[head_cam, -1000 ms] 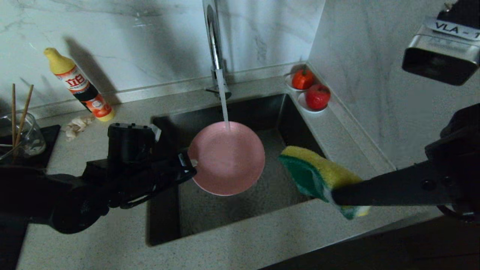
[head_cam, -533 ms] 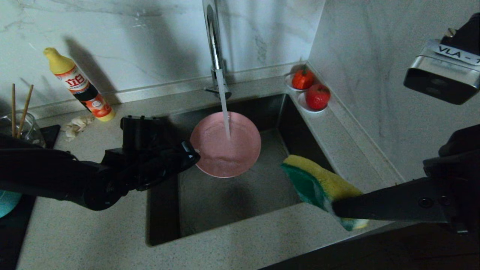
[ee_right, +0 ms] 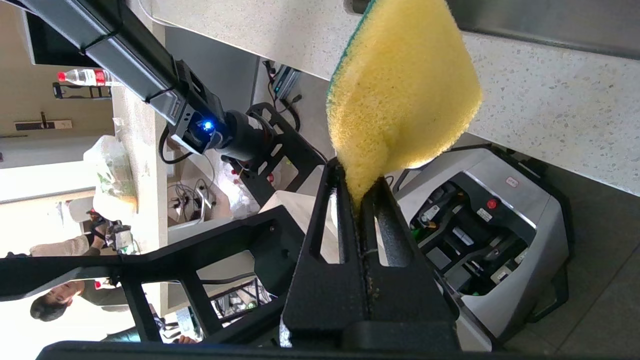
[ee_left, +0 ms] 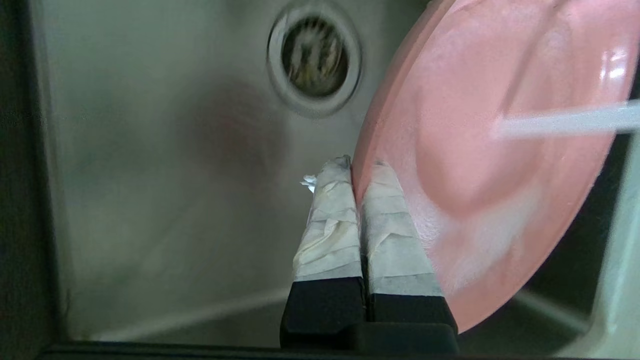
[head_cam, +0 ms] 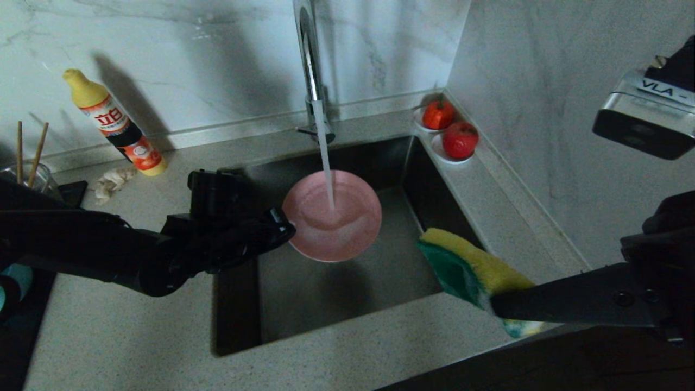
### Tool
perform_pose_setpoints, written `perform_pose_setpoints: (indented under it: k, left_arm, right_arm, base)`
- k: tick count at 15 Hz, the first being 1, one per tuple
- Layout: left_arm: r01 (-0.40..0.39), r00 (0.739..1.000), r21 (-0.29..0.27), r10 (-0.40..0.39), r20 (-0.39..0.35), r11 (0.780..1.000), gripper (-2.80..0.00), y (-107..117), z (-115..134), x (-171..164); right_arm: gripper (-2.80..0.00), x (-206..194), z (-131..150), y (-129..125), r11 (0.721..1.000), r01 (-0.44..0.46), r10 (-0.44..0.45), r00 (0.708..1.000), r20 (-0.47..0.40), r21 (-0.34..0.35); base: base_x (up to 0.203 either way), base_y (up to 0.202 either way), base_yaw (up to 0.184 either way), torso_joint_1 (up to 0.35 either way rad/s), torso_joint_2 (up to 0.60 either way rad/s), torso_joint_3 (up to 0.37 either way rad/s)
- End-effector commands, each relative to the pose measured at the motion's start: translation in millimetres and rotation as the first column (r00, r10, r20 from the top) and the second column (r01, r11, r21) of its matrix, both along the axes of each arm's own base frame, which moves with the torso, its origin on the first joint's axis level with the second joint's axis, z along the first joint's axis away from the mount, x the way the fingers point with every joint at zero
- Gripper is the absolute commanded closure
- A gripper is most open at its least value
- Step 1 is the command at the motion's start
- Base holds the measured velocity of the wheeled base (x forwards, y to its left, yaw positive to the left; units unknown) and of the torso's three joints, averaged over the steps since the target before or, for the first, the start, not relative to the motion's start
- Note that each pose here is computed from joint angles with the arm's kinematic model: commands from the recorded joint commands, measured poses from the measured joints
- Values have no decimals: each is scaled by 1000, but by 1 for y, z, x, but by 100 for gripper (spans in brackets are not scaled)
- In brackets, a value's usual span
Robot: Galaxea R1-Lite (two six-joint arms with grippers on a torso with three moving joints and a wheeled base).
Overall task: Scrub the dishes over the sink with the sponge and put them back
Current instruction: Rinse the plate
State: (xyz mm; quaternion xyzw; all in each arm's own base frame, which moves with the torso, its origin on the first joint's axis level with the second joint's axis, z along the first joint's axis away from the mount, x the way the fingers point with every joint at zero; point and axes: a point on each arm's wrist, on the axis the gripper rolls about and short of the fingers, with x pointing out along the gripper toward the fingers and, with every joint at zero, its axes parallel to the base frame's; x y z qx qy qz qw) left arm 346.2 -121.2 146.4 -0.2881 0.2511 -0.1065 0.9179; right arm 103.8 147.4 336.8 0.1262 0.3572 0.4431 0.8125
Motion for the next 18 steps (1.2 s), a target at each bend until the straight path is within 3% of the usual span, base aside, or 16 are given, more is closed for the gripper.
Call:
perform_pose_setpoints:
  k: [1,5,8,10,12,14,18]
  left_arm:
    - [36,998,-7,-36,-43,999,0,1,-1,-5]
    - [56,994,33,-52,-97,998,0,5,0,-18]
    - [89,988,118,-73,-139,989,0,13,0,-30]
    - [78,990,125,-62,-129,989,0,18,7,-35]
    - [29,996,156,-15,-89,987,0,23,17,-39]
    - [-27,999,268,37,-33,963,0,27,23,-47]
    - [-111,980,365,41,193,925,0,38,57,-75]
  right_arm:
    - [0,-1,0,-1,1000,1,-1,1000,-2,1]
    - [0,2,2,-3,1000,21,-21,1000,4,8]
    - [0,4,1,-2,1000,25,-25,1000,-2,4]
    - [0,3,2,-3,1000,29,-29,1000,-4,8]
    - [0,4,-1,-3,999,33,-33,999,-13,0]
    - [0,4,-2,-5,999,38,-38,999,-15,-2]
    - [0,4,-10,-5,999,36,-37,999,-33,-25]
  base:
    - [0,0,0,0,0,0]
    - [0,0,0,0,0,0]
    - [0,0,0,0,0,0]
    - [0,0,0,0,0,0]
    - [0,0,0,0,0,0]
    - [0,0,0,0,0,0]
    - [0,0,0,0,0,0]
